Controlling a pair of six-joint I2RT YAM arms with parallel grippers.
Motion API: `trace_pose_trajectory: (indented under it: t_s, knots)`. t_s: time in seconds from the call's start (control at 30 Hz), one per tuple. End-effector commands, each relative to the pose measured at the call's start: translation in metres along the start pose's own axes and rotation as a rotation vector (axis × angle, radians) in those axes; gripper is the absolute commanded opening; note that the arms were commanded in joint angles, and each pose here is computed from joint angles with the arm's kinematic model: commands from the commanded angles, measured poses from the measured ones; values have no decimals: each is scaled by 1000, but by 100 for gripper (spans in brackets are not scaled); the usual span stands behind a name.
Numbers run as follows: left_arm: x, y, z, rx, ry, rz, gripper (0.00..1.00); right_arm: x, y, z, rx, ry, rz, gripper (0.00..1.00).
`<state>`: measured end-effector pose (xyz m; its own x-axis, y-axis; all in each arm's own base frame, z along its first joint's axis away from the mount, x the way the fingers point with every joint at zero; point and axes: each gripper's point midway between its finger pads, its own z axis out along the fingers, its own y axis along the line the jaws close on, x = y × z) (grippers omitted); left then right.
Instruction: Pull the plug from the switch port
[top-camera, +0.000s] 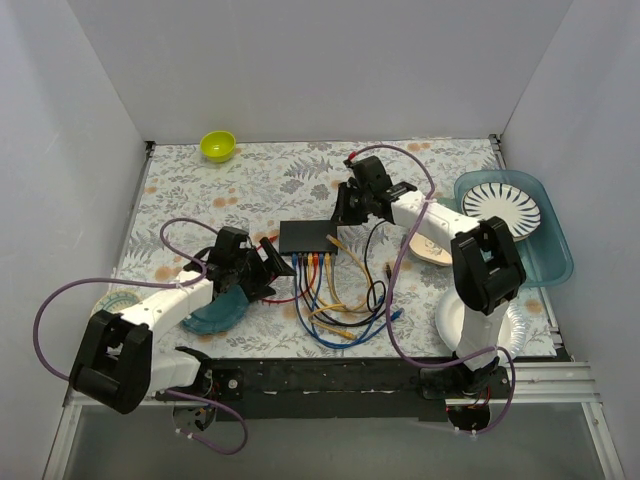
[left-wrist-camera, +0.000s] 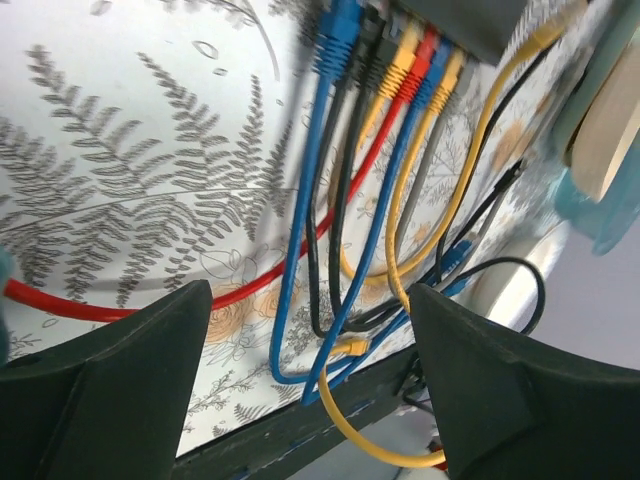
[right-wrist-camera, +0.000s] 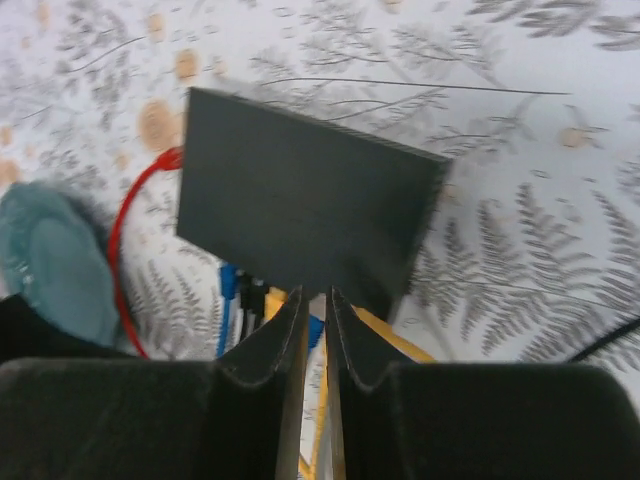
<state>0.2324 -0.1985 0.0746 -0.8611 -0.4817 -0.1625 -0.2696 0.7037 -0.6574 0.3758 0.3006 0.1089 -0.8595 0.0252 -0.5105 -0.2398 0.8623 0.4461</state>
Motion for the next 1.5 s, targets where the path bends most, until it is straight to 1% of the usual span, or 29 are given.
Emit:
trace_pose_trajectory:
  t_s: [0.0,0.07,0.1,0.13,0.2,0.27,0.3,0.4,0.53,0.6,0.73,0.83,0.9,0.97,1.0,1.07,1.1,1.13,1.17,1.2,1.23,1.27,1.4,1.43,1.47]
  knots:
    - [-3,3,1,37,10,-114,80,-45,72,-10,-356,-135,-4,23]
    - [-8,2,2,45,4,-121,79,-45,66,11,-318,-94,32,23]
    - [-9,3,4,38,4,-123,79,-58,64,24,-295,-100,42,23]
    - [-14,0,4,41,-4,-123,78,-52,59,32,-269,-58,62,22]
    - [-19,-4,6,53,-8,-107,77,-53,64,44,-300,-17,93,21]
    - [-25,-9,10,62,-20,-103,74,-51,69,47,-334,-7,105,20]
    - [-27,-11,10,70,-23,-99,73,-47,76,45,-374,12,106,19]
    - [-34,-16,13,94,-38,-104,71,-28,75,47,-406,43,102,17]
    - [-43,-22,17,132,-60,-110,67,-1,64,52,-414,100,104,14]
    - [-49,-25,22,144,-74,-112,64,4,63,49,-414,106,100,12]
    - [-57,-26,36,146,-73,-126,62,15,49,50,-369,126,111,11]
    - [-59,-21,47,131,-65,-149,61,-1,45,46,-360,70,126,10]
    - [-59,-16,53,121,-59,-162,60,-25,42,44,-335,3,139,10]
    - [-61,-15,57,115,-54,-169,56,-47,36,42,-313,-56,176,10]
    - [-60,-10,60,102,-42,-181,55,-64,39,40,-329,-111,175,10]
    - [-60,-8,63,98,-23,-192,52,-80,25,46,-299,-150,218,10]
    - [-61,-7,64,96,-18,-195,52,-97,29,44,-307,-177,228,10]
    - [-60,-4,66,88,-8,-199,51,-99,24,49,-287,-158,247,10]
    - [-61,-3,67,87,-10,-194,51,-91,11,69,-257,-109,266,10]
    - [-62,-2,68,84,-8,-196,50,-90,7,76,-242,-86,260,10]
    - [-61,1,71,78,3,-202,50,-98,12,76,-237,-72,253,10]
    - [-64,0,72,79,3,-201,50,-85,3,92,-214,-22,266,9]
    - [-69,5,80,70,26,-207,50,-60,-8,104,-200,47,278,9]
    - [-71,5,81,70,29,-208,50,-44,-15,107,-186,74,293,9]
    - [-71,7,84,65,41,-213,50,-42,-14,104,-197,73,290,9]
